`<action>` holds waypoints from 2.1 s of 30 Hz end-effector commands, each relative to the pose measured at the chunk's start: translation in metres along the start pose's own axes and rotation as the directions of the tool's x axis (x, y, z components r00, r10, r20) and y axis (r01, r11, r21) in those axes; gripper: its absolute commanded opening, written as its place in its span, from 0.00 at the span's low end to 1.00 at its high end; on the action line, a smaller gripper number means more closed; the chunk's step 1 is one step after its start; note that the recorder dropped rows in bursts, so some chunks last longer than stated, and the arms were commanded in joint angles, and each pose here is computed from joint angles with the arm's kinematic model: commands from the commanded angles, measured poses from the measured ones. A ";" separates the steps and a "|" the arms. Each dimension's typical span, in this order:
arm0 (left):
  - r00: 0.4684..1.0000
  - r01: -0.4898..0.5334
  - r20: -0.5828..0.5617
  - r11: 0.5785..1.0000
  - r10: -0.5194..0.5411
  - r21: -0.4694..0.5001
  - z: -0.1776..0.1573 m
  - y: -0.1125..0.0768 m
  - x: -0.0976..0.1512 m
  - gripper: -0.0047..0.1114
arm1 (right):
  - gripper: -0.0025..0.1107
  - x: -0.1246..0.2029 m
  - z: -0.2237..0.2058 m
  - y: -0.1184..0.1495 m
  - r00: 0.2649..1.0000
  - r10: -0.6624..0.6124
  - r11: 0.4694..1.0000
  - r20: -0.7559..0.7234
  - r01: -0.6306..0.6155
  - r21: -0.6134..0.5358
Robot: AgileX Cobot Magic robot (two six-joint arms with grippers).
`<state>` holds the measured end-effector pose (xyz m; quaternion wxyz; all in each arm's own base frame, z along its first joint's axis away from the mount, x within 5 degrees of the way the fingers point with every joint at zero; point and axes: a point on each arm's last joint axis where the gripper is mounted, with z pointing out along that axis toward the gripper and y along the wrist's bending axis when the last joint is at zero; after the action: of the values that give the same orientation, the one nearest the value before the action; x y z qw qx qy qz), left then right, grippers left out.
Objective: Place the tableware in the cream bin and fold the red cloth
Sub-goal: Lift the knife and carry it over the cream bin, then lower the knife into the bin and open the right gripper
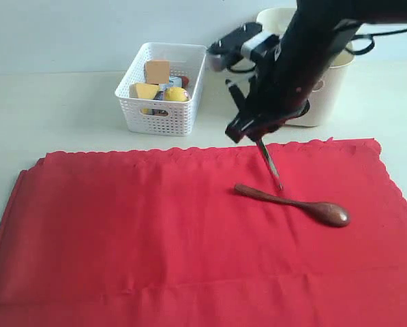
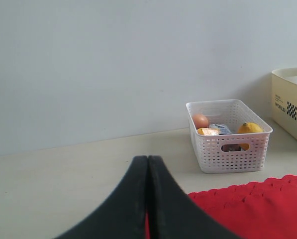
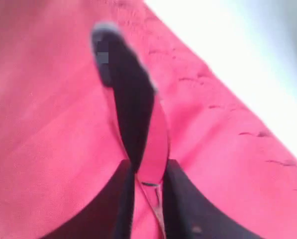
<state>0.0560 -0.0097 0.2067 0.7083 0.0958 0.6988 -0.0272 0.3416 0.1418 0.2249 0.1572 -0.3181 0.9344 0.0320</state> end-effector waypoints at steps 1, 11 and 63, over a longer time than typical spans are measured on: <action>1.000 0.000 0.003 1.000 0.000 0.007 0.000 0.000 0.001 0.04 | 0.02 -0.011 -0.050 -0.022 0.992 0.048 0.997 0.119 -0.055 0.061; 1.000 0.000 0.003 1.000 0.000 0.007 0.000 0.000 0.001 0.04 | 0.02 -0.010 -0.110 -0.105 0.867 0.275 0.920 0.415 -0.362 0.148; 1.000 0.000 0.003 1.000 0.000 0.007 0.000 0.000 0.001 0.04 | 0.40 -0.009 -0.081 -0.144 0.786 0.424 0.861 0.450 -0.504 0.068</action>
<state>0.0560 -0.0097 0.2067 0.7083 0.0958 0.6988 -0.0272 0.4231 0.0216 0.2934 0.3656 -0.0356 0.9285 0.0544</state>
